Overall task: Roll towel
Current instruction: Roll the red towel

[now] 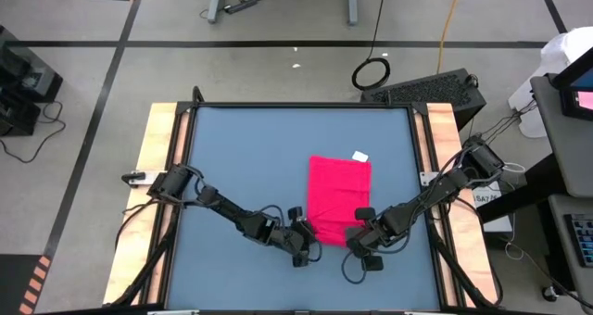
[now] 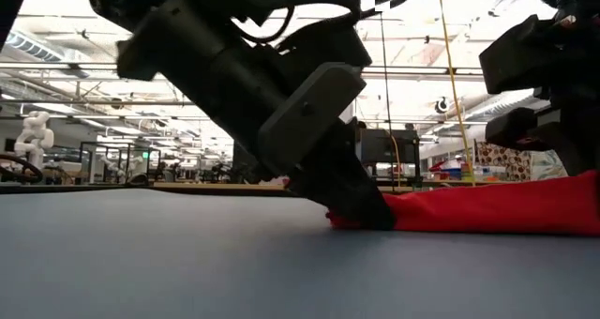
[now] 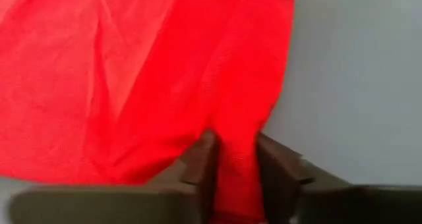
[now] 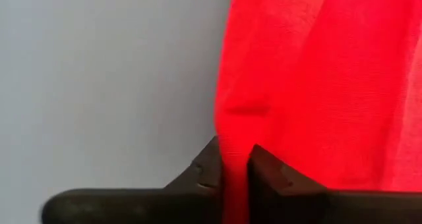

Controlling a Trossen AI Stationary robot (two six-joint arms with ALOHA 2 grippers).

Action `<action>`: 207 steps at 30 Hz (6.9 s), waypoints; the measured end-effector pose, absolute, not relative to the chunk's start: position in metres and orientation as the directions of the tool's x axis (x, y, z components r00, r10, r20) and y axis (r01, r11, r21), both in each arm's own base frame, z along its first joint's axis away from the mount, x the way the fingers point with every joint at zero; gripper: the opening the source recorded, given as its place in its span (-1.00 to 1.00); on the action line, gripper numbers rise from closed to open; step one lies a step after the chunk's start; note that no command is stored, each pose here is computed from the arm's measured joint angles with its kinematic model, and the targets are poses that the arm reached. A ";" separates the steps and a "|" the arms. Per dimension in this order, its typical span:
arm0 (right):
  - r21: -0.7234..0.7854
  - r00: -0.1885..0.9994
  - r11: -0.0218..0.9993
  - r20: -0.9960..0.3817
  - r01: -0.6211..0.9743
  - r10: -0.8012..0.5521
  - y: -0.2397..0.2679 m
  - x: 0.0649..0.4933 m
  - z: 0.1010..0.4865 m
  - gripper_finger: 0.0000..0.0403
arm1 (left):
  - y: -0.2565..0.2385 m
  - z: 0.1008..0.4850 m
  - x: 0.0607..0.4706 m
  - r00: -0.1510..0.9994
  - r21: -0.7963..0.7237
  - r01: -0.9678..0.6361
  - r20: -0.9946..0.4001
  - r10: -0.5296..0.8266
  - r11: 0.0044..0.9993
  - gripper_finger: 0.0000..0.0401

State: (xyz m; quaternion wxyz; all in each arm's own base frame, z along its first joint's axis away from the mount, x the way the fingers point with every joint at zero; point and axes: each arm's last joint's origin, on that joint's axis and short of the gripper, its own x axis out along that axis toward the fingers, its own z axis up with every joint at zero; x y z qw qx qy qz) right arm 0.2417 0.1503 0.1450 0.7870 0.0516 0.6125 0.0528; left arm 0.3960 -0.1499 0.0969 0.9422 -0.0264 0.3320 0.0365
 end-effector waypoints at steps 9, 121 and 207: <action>0.114 0.280 0.993 -0.954 0.014 0.105 0.164 0.222 0.191 -0.37 | -0.136 0.097 0.402 0.761 -0.231 -0.143 -0.648 -0.042 0.962 -0.83; 0.235 0.323 0.964 -0.928 0.122 0.185 0.113 0.242 0.136 -0.93 | -0.165 0.099 0.392 0.807 0.106 0.005 -0.588 0.059 0.994 -0.27; 0.298 0.284 0.954 -0.919 0.042 0.274 0.113 0.227 0.142 -0.98 | -0.203 0.109 0.383 0.908 0.216 -0.049 -0.397 0.134 0.975 0.24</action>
